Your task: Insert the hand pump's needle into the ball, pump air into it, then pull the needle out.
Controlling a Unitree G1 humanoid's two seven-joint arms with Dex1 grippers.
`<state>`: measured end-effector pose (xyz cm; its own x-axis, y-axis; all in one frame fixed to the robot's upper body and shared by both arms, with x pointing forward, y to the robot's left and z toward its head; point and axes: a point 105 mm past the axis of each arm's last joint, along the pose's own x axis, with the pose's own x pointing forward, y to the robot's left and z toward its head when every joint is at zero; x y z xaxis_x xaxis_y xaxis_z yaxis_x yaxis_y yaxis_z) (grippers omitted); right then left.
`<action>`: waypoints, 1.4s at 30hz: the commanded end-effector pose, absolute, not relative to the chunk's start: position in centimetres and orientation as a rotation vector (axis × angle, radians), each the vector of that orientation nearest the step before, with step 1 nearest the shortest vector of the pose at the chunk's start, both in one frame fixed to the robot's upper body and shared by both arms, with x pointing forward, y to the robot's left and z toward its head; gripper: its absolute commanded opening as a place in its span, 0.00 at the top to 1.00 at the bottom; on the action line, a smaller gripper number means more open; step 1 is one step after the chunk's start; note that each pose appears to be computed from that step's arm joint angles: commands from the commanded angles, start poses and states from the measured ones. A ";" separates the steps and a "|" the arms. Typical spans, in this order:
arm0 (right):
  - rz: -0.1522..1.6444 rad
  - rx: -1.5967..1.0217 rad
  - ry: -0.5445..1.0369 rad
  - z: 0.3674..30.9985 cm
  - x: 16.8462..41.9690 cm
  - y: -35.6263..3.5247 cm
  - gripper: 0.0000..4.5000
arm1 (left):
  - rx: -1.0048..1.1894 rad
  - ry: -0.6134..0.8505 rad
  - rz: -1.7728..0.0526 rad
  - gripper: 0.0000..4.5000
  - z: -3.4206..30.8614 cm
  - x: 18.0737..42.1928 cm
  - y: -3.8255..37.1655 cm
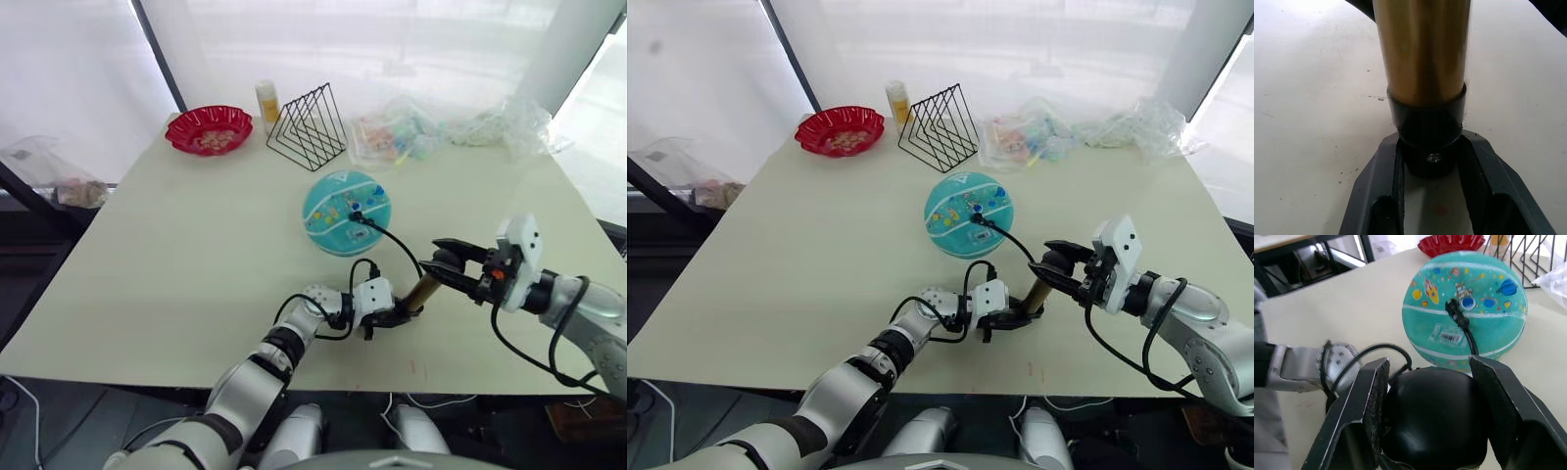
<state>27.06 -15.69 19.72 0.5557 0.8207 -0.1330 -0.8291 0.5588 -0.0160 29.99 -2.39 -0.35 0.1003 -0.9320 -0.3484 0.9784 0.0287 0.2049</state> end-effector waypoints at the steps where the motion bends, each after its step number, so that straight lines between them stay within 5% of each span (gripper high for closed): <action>1: 0.912 -0.183 -0.130 27.6 26.4 -17.7 0.53 | 0.477 0.433 -1.545 0.75 -6.5 26.4 1.0; 9: 0.891 -0.229 -0.169 31.9 25.6 -18.7 0.53 | 0.476 0.433 -1.547 0.75 -6.5 26.4 0.9; 24: 0.911 -0.175 -0.184 33.2 25.2 -18.4 0.53 | 0.478 0.435 -1.546 0.75 -6.5 26.4 1.0; 32: 0.928 -0.193 0.126 24.1 26.4 -17.5 0.53 | 0.479 0.433 -1.545 0.75 -6.5 26.4 1.0; 42: 0.895 -0.139 0.335 13.6 26.4 -16.8 0.53 | 0.487 0.433 -1.539 0.75 -6.5 26.6 1.0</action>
